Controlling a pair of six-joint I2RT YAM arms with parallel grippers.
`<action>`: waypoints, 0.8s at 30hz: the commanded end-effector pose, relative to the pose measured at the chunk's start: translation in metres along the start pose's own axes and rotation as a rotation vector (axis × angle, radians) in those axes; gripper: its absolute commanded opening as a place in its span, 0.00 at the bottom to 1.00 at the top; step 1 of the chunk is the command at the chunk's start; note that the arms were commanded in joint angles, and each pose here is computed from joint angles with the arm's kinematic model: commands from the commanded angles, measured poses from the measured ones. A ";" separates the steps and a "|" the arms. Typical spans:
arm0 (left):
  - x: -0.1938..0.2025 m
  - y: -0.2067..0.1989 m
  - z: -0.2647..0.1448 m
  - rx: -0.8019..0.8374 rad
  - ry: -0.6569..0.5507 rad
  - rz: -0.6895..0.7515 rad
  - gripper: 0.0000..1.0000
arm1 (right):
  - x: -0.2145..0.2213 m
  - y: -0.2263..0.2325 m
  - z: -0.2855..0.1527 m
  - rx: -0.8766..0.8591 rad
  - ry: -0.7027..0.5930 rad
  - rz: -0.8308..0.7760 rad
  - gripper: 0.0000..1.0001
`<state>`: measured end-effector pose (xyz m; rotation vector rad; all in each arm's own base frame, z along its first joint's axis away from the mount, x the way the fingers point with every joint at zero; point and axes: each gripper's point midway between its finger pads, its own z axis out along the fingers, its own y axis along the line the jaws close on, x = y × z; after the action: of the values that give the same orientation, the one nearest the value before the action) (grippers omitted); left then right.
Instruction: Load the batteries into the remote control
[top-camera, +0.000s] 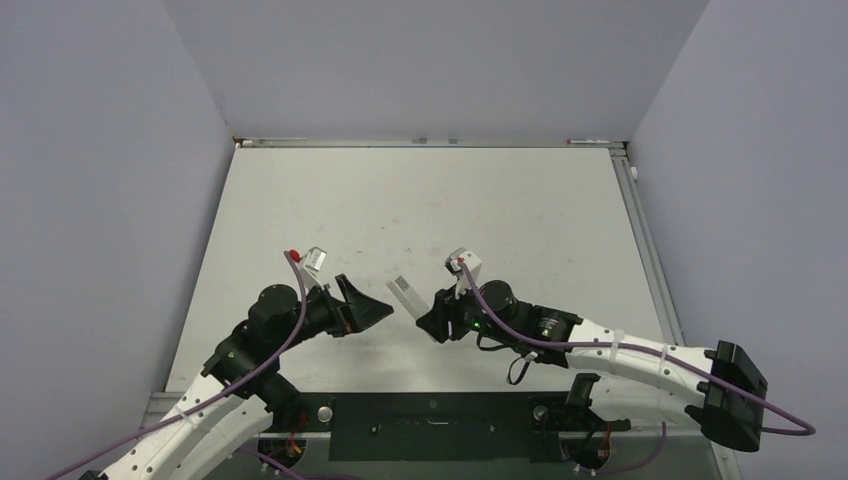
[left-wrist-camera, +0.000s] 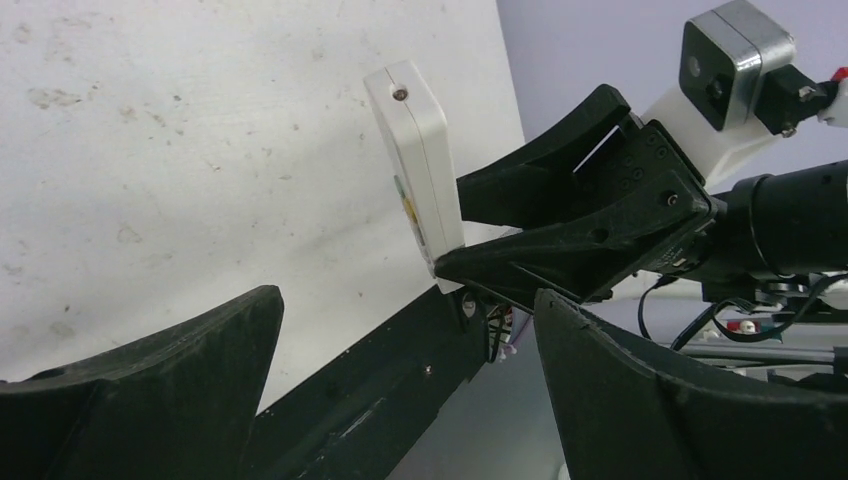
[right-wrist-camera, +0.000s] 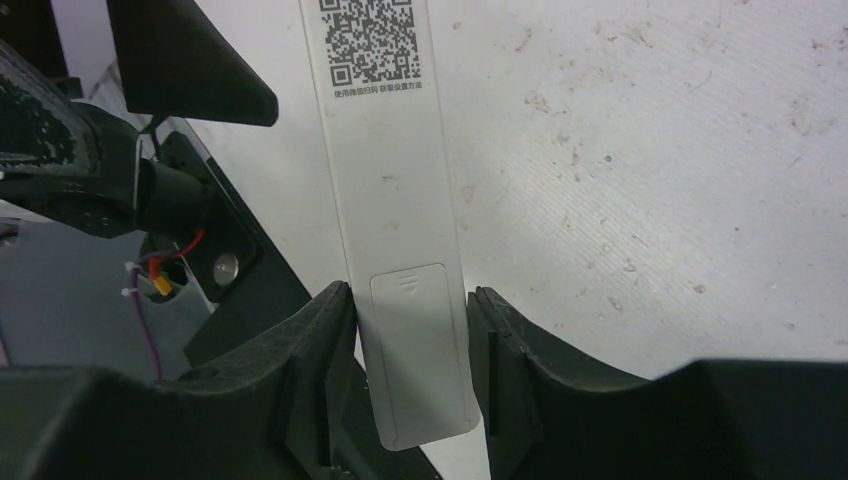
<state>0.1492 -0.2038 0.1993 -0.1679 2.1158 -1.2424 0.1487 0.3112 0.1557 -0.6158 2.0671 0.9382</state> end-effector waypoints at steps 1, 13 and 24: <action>-0.010 -0.039 -0.002 0.183 -0.022 0.023 0.94 | -0.035 0.027 -0.007 -0.117 -0.145 0.077 0.09; -0.014 -0.071 -0.007 0.349 -0.030 0.048 0.97 | -0.058 0.048 -0.028 -0.247 -0.268 0.161 0.08; -0.018 -0.100 -0.011 0.500 -0.026 0.054 0.97 | -0.071 0.083 -0.048 -0.485 -0.343 0.261 0.08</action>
<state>0.1406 -0.2391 0.2575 0.0158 1.8591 -1.5897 0.1217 0.3254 0.2164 -0.4270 1.8330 1.4014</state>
